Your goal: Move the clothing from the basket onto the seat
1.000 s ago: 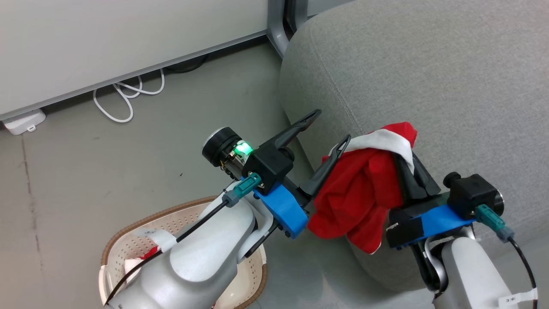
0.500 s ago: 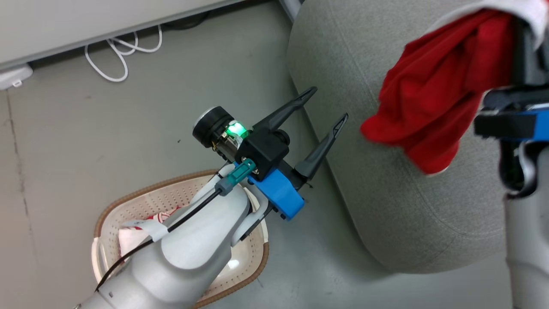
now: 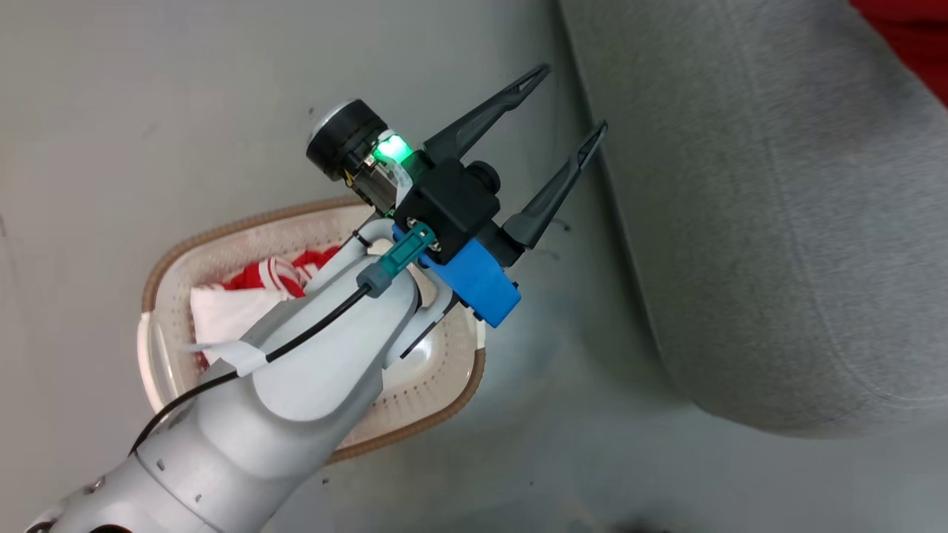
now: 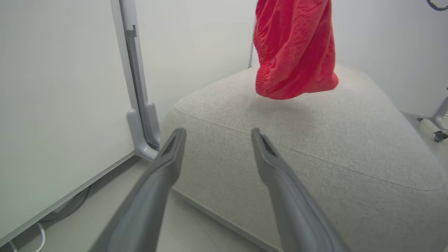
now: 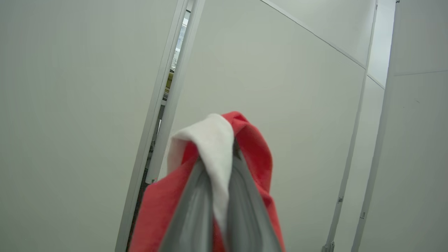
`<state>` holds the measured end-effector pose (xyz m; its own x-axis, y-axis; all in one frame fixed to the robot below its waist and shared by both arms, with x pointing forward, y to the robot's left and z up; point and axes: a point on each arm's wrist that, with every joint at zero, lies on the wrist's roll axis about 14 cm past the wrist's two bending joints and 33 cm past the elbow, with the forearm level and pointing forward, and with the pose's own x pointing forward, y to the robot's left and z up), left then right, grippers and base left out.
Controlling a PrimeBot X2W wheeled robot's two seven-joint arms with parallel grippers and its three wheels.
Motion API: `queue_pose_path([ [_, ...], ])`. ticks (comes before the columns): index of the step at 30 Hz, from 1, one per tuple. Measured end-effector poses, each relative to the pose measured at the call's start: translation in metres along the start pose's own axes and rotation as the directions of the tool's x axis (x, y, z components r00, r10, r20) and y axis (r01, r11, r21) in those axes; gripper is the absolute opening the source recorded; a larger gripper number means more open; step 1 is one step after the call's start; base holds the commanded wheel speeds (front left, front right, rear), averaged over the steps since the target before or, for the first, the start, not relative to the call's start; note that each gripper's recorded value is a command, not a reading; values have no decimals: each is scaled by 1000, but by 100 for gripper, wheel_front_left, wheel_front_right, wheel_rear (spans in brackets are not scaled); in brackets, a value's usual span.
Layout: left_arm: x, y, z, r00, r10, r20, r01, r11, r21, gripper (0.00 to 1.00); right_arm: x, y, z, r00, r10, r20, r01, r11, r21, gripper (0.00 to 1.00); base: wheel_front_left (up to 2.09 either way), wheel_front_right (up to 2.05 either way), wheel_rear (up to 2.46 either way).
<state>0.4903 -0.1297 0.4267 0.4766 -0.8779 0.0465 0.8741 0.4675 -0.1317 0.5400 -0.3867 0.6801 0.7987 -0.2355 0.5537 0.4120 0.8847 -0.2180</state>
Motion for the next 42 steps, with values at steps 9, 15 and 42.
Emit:
queue_pose_path([
  [9, -9, 20, -42, 998, 28, -50, -30, 999, -37, 100, -5, -1, -95, 979, -6, -206, -8, 998, -64, 0, 0, 0, 0],
  [15, -13, 27, -52, 997, 40, -66, -42, 998, -40, 100, -37, -3, -154, 923, -22, -384, -3, 998, -66, 0, 0, 0, 0],
  [42, -26, 14, 2, 995, 104, -5, -104, 994, -15, 100, -157, 0, -161, 819, -43, -572, 62, 998, 13, 100, 0, 0, 0],
])
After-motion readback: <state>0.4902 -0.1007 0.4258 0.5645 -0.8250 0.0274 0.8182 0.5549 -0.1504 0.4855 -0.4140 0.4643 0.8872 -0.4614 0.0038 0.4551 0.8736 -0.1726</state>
